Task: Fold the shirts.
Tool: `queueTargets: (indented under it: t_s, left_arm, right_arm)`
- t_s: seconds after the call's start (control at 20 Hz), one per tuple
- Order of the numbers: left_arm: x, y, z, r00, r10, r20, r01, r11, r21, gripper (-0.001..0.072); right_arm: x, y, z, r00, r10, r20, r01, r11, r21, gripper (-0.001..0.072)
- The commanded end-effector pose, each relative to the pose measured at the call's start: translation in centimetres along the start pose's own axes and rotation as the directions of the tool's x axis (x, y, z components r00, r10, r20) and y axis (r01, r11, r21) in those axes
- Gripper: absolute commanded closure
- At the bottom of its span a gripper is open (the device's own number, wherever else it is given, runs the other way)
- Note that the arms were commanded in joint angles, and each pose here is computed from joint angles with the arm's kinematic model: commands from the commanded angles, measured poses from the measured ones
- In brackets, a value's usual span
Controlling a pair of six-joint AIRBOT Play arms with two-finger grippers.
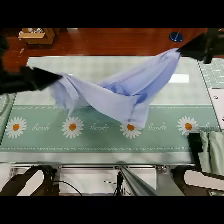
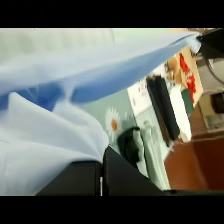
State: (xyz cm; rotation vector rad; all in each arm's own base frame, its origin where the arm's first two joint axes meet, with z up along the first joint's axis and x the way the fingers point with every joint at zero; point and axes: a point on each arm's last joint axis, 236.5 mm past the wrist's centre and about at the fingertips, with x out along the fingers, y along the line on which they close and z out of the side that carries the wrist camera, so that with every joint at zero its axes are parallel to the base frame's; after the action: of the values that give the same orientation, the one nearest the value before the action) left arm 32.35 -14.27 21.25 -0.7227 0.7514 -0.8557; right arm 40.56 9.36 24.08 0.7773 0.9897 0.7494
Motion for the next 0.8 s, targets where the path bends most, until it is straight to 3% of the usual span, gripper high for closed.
queueTargets:
  t_s: [0.0,0.15,0.25,0.35,0.55,0.7,0.75]
  left_arm:
    - [-5.1,-8.5,4.5,0.989,0.003,0.147,-0.045,0.96,0.278,0.0691]
    - [-10.5,-17.0,7.9,0.94,0.083,0.33,-0.257,0.807,0.531,0.0691]
    - [-14.0,-19.2,8.7,0.86,0.232,0.455,-0.477,0.685,0.551,0.0691]
    - [-16.6,-20.6,8.2,0.777,0.341,0.53,-0.611,0.609,0.505,0.0691]
    - [-18.5,-20.6,3.5,0.706,0.496,0.506,-0.707,0.538,0.459,0.069]
    - [-18.1,-19.8,-0.9,0.724,0.57,0.389,-0.687,0.537,0.491,0.0691]
    - [-18.0,-19.8,-1.2,0.726,0.567,0.388,-0.685,0.551,0.477,0.069]
  right_arm:
    - [-5.5,8.2,2.4,0.953,0.19,0.236,-0.166,0.979,-0.118,0.0693]
    - [-11.0,12.5,2.6,0.892,0.198,0.407,-0.108,0.967,-0.232,0.0693]
    - [-14.1,14.5,1.9,0.864,0.146,0.482,0.007,0.954,-0.301,0.0693]
    - [-16.2,16.3,0.8,0.844,0.097,0.527,0.112,0.929,-0.352,0.0693]
    - [-17.4,16.6,-2.9,0.855,-0.075,0.513,0.303,0.875,-0.378,0.0693]
    - [-17.6,11.7,-6.1,0.847,-0.325,0.421,0.461,0.843,-0.277,0.0693]
    - [-17.7,11.4,-6.0,0.841,-0.336,0.424,0.468,0.845,-0.259,0.0693]
